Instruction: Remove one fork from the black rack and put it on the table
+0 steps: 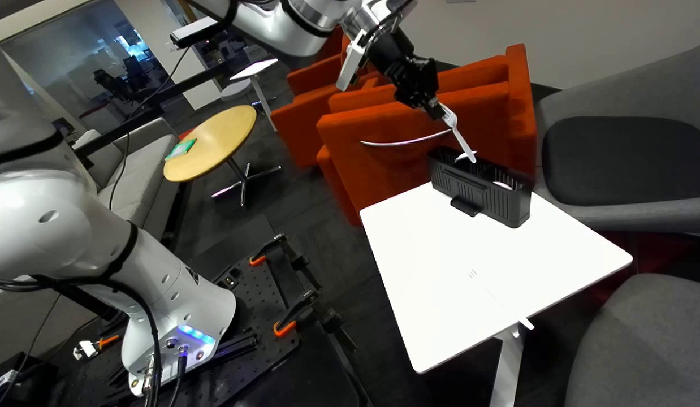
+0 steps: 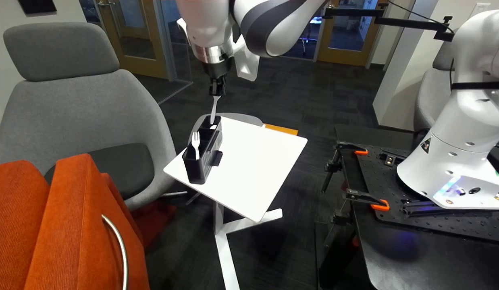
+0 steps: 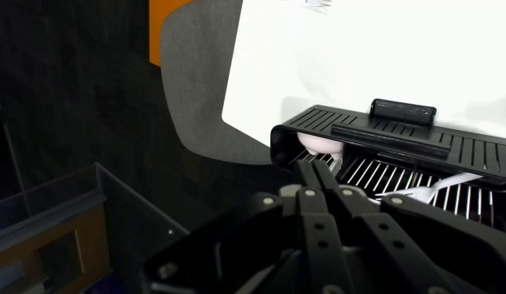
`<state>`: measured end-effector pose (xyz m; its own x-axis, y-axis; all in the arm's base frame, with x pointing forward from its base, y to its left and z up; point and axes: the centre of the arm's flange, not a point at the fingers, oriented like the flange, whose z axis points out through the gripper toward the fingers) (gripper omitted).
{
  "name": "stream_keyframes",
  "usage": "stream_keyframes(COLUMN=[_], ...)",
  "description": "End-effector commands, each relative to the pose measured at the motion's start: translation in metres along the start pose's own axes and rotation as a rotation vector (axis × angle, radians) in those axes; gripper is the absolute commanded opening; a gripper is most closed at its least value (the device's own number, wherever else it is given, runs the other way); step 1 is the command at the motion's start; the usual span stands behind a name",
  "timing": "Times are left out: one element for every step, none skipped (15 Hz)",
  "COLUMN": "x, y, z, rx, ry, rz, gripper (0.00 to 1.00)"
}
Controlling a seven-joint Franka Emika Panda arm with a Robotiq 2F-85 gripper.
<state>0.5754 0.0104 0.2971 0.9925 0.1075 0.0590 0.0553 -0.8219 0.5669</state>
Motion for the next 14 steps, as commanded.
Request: stream_keyframes(x=[-0.037,-0.048,-0.057,-0.067,-0.078,-0.088,-0.100,-0.111,-0.122,-0.132,-0.143,-0.152,-0.162,-0.169], y=[0.027,0.036,0.041,0.046,0.050,0.053,0.056,0.058,0.059,0.061,0.060,0.059,0.057,0.054], z=[-0.034,-0.041,-0.045,-0.048,-0.049,-0.049,-0.046,-0.043,-0.037,-0.030,-0.020,-0.012,0.000,0.010], rx=[-0.014,-0.008,-0.003,0.004,0.013,0.022,0.035,0.046,0.061,0.077,0.104,0.127,0.160,0.192], ry=[0.018,0.024,0.026,0.029,0.028,0.027,0.021,0.013,0.002,-0.011,-0.024,-0.038,-0.048,-0.054], rz=[0.052,0.067,0.079,0.093,0.105,0.117,0.133,0.154,0.177,0.202,0.226,0.259,0.284,0.314], gripper=[0.01,0.01,0.01,0.01,0.01,0.01,0.01,0.01,0.01,0.01,0.01,0.01,0.01,0.01])
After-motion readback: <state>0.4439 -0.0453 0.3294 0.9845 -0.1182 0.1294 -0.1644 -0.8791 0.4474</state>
